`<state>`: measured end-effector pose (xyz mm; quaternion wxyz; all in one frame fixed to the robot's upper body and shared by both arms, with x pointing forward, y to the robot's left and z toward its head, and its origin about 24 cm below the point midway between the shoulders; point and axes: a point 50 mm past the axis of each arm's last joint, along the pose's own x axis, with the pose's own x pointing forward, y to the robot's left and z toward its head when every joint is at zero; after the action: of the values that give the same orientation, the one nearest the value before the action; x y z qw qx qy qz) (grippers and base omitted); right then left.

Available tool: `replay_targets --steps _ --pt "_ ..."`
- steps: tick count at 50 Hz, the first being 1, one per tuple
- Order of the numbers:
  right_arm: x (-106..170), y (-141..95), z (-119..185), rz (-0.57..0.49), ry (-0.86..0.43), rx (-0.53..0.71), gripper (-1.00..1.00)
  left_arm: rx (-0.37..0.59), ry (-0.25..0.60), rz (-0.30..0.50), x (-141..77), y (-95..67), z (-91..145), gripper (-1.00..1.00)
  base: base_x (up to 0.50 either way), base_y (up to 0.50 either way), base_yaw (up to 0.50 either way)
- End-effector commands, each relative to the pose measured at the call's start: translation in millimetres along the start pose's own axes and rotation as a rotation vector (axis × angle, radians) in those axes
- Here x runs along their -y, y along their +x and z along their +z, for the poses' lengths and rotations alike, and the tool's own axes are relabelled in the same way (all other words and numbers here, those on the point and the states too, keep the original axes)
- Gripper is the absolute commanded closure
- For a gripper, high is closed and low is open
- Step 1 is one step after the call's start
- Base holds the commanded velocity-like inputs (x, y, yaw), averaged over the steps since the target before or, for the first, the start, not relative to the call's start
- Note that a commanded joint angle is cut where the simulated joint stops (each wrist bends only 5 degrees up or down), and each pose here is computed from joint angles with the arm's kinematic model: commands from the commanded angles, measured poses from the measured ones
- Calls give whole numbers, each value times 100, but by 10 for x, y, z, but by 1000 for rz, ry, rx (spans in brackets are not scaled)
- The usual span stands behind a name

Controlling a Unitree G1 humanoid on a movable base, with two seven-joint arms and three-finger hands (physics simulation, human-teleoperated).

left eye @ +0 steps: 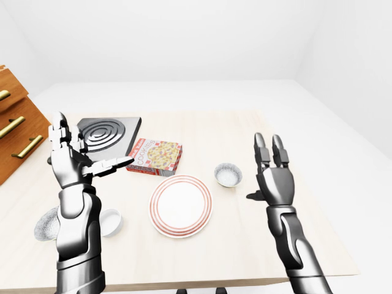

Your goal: Pick the akita bowl next to the plate and place it on the plate.

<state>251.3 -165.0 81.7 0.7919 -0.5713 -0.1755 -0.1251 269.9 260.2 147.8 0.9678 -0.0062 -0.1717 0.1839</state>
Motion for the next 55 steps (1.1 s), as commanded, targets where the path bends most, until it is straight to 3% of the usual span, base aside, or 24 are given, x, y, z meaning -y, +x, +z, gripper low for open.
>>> replay_targets --steps 1,11,20,27,32,43,55 --pt "-284 -149 42 10 -253 142 -100 -8 -4 0 4 -4 -20 -100 0 0 0" --pt "-620 -183 73 160 -389 260 -100 -15 -11 0 3 -7 -33 -100 0 0 0" --pt "-748 -127 139 201 -437 322 -100 -29 -42 5 -11 7 -59 -100 0 0 0" --pt "-671 -11 136 155 -408 294 -100 -47 -58 10 -22 19 -95 -100 0 0 0" --pt "-765 28 82 201 -395 270 -100 -60 -55 9 -20 18 -127 -100 0 0 0" --pt "-728 131 47 181 -354 230 -100 -59 -53 4 -5 3 -126 -100 0 0 0" --pt "-872 126 -48 265 -331 187 -100 -74 -50 2 -3 1 -164 -100 0 0 0"
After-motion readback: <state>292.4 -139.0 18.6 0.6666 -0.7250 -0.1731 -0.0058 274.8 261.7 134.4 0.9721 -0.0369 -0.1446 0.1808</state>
